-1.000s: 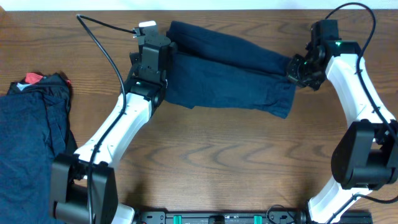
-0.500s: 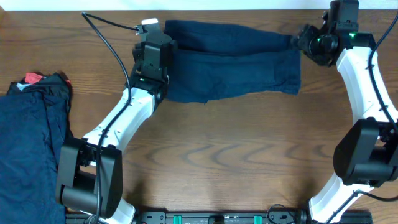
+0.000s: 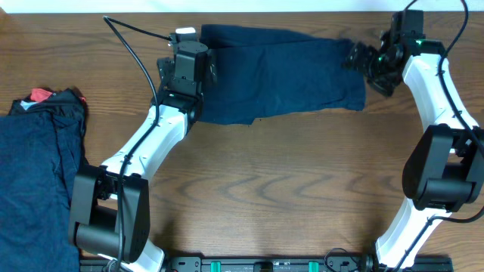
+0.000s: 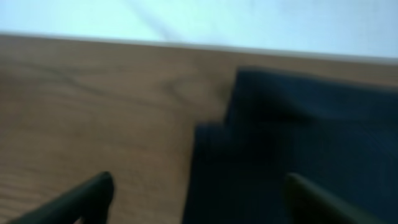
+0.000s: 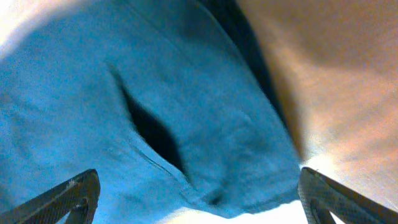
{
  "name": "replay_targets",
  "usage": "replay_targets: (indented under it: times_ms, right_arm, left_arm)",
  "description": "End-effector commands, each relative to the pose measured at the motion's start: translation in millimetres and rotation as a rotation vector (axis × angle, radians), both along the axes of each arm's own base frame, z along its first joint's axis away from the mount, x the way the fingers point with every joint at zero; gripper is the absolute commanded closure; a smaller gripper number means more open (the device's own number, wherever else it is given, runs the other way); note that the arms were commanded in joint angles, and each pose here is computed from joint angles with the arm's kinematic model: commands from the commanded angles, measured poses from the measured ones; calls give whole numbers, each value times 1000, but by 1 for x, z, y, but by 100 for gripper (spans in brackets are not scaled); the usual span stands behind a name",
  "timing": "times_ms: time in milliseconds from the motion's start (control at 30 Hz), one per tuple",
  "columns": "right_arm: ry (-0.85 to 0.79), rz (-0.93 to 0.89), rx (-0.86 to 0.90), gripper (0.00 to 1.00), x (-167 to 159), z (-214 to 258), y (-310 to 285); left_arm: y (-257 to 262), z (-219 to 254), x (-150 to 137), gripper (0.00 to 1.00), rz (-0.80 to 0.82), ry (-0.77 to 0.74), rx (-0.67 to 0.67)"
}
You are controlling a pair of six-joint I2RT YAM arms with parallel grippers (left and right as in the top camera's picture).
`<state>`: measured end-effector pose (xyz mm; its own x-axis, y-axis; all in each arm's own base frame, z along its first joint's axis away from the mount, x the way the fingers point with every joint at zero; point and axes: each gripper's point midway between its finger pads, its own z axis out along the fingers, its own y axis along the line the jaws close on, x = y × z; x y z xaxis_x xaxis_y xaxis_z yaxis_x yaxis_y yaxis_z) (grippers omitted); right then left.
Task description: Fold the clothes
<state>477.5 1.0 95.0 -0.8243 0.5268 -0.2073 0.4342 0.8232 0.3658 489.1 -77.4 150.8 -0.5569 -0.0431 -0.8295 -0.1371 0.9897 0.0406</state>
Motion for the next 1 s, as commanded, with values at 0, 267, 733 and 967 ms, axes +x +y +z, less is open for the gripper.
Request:
replay_targets:
  times_ms: [0, 267, 733, 967]
  right_arm:
    - [31, 78, -99, 1, -11, -6, -26]
    - [169, 78, -58, 1, -34, -51, -64]
    - [26, 236, 144, 1, 4, -100, -27]
    - [7, 352, 159, 1, 7, -106, 11]
  left_arm:
    - [-16, -9, -2, 4, -92, 60, -51]
    - [-32, -29, -21, 1, -135, 173, -126]
    - [-44, -4, -43, 2, -151, 184, -192]
    - [-42, -10, -49, 2, -139, 218, -193]
